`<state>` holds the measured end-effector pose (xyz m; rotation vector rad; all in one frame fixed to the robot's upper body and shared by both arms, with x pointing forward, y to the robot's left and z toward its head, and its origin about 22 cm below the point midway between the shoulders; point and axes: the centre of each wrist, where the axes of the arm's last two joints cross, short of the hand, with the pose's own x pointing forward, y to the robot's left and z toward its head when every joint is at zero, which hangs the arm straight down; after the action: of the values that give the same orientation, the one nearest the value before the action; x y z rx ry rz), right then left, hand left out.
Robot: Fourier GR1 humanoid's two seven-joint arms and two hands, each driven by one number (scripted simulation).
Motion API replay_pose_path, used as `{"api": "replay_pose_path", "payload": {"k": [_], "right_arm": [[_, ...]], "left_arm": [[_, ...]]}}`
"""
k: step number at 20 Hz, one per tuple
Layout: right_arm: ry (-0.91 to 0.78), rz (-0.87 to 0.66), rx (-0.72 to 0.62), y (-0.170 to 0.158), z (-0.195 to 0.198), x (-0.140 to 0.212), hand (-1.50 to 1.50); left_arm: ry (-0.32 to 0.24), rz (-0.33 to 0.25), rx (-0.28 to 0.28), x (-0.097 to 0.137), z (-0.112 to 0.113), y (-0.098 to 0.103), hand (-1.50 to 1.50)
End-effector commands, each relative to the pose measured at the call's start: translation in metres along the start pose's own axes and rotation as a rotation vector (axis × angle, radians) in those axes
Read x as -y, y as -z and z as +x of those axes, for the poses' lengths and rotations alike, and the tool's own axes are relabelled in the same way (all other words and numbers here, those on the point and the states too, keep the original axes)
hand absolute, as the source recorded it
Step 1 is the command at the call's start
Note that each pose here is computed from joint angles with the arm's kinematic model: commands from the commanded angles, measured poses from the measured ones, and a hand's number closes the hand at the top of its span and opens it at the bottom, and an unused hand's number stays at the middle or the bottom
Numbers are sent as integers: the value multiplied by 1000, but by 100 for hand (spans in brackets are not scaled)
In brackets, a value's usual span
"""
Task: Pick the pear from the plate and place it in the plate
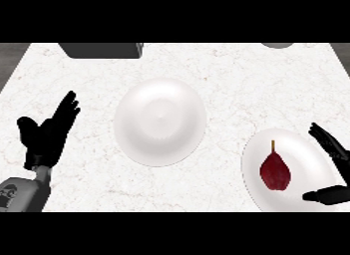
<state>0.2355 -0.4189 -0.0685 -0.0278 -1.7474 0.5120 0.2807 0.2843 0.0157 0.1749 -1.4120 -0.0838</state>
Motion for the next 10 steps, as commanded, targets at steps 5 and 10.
{"api": "replay_pose_path", "payload": {"k": [5,10], "right_arm": [[-128,126,-38,0,2,0,-150],[-178,222,-53,31,21,-23,-150]], "left_arm": [[-2,2,-4,-12,4,-10,0],[7,2,-13,0,-2,2,0]]}}
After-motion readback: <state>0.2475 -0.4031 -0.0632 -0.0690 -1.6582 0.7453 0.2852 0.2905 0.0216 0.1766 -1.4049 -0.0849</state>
